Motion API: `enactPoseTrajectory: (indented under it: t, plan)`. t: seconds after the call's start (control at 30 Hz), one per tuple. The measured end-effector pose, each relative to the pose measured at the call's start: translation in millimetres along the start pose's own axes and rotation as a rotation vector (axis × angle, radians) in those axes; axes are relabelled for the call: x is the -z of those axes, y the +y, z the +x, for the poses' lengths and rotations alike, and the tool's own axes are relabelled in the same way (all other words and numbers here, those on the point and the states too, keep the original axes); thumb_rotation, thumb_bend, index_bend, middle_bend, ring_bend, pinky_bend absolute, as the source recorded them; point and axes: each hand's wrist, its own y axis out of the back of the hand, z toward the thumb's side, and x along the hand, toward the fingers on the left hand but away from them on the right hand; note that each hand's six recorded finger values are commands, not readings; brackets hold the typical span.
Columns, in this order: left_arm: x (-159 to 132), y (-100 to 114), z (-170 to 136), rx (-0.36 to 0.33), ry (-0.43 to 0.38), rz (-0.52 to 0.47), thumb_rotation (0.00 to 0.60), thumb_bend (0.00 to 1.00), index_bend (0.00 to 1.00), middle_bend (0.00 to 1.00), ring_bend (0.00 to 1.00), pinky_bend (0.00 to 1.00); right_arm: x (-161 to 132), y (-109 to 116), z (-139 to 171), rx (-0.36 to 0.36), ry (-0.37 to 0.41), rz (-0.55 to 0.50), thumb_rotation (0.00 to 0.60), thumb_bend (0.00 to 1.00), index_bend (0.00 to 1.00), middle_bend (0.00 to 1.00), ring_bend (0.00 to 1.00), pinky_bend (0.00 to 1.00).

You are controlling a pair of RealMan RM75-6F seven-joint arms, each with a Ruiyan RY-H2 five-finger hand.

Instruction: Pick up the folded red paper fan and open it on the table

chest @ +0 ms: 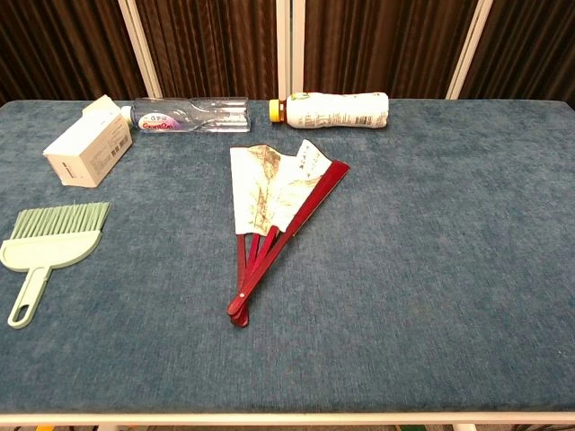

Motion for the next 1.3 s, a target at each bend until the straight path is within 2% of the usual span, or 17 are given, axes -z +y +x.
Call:
enactPoseTrajectory:
  t: [0.23,0.37,0.47,0.67,0.77,0.93,1.1,1.3]
  plan:
    - [-0.8,0.4,1.3,-0.01,0.004,0.008,0.6,0.03,0.21,0.15,0.08,0.1,-3.9,-2.3,-2.6,0.001,0.016,-0.001,0.6,0.0,0.12,0.22,0.0,0.0]
    - [-1.6,1.1,1.7,-0.02,0.001,0.01,0.6,0.03,0.18,0.12,0.03,0.09,-7.8,-2.3,-4.4,0.003,0.035,-0.003,0.6,0.01,0.12,0.22,0.0,0.0]
    - [-2.5,-0.5,1.7,-0.012,-0.002,0.009,0.6,0.03,0.18,0.12,0.03,0.09,-18.1,-5.2,-12.9,-0.006,0.079,-0.003,0.6,0.03,0.14,0.24,0.01,0.0]
    - [-2.4,-2.2,3.5,0.005,0.002,0.001,0.6,0.03,0.18,0.12,0.03,0.09,-62.0,-24.2,-53.4,-0.061,0.242,0.018,0.6,0.05,0.29,0.31,0.03,0.03]
    - [-1.2,-4.1,3.4,0.017,0.006,0.005,0.6,0.03,0.18,0.12,0.03,0.09,-92.8,-45.0,-80.7,-0.114,0.329,0.03,0.6,0.05,0.32,0.31,0.03,0.03]
    - [2.1,-5.4,3.2,0.031,0.016,0.004,0.6,0.03,0.18,0.12,0.03,0.09,-151.2,-93.9,-124.8,-0.194,0.453,0.065,0.6,0.04,0.35,0.32,0.03,0.03]
    - [3.3,-5.7,3.8,0.031,0.02,0.004,0.6,0.03,0.18,0.12,0.03,0.09,-196.7,-135.3,-159.1,-0.205,0.517,0.12,0.6,0.02,0.38,0.33,0.03,0.03]
    - [6.1,-4.5,4.8,0.026,0.028,-0.002,0.6,0.03,0.18,0.12,0.03,0.09,-237.8,-168.8,-185.6,-0.167,0.553,0.176,0.6,0.01,0.42,0.35,0.04,0.03]
